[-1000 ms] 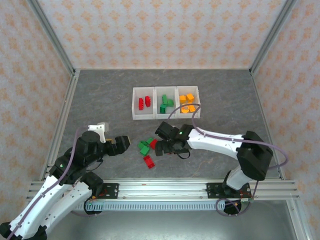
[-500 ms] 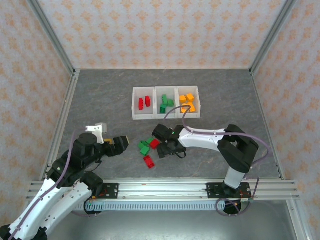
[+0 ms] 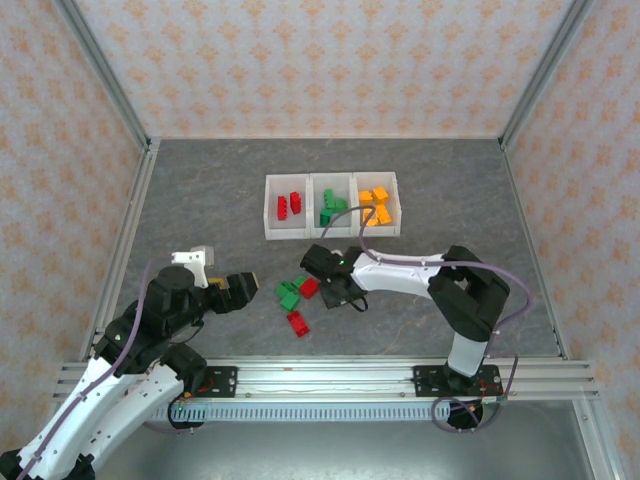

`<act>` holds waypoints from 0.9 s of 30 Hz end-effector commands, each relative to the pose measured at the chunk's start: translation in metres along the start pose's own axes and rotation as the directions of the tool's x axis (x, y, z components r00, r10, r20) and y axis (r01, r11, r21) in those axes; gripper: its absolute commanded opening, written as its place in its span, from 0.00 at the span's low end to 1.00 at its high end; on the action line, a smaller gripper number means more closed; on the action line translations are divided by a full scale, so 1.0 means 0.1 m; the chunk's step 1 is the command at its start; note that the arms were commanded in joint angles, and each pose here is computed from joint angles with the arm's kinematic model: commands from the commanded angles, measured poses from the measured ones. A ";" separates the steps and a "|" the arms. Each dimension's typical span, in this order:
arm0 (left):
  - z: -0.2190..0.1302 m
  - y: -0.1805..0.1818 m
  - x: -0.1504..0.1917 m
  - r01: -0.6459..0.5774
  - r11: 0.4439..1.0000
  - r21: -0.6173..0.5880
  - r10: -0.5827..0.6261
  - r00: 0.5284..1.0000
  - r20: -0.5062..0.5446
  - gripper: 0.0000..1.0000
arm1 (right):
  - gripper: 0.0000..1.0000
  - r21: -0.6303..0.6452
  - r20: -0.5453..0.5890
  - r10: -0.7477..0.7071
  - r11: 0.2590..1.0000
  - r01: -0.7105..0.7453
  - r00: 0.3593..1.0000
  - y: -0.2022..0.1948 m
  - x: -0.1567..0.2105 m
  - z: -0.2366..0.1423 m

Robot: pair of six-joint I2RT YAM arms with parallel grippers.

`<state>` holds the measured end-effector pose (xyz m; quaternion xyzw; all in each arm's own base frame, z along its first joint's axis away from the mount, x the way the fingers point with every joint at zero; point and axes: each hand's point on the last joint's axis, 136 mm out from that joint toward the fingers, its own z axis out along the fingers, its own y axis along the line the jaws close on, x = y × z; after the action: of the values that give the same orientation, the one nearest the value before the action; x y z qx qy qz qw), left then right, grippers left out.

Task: Sort the legos into containers by color
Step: Pick up the lego from the bottom-center of the table, then place the lego in the container.

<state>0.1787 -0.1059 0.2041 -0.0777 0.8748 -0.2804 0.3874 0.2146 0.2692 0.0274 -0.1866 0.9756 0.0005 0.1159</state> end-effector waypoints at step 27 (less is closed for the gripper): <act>-0.14 0.09 -0.21 0.060 0.998 -0.028 -0.056 0.988 0.141 0.99 | 0.28 -0.110 0.644 0.014 0.991 0.074 0.765 0.47 -3.01 -1.89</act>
<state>0.1808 -0.0894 0.2159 -0.1170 0.8544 -0.2738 0.4258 0.4221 0.4089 0.3074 -0.1548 0.8621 0.1456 0.4600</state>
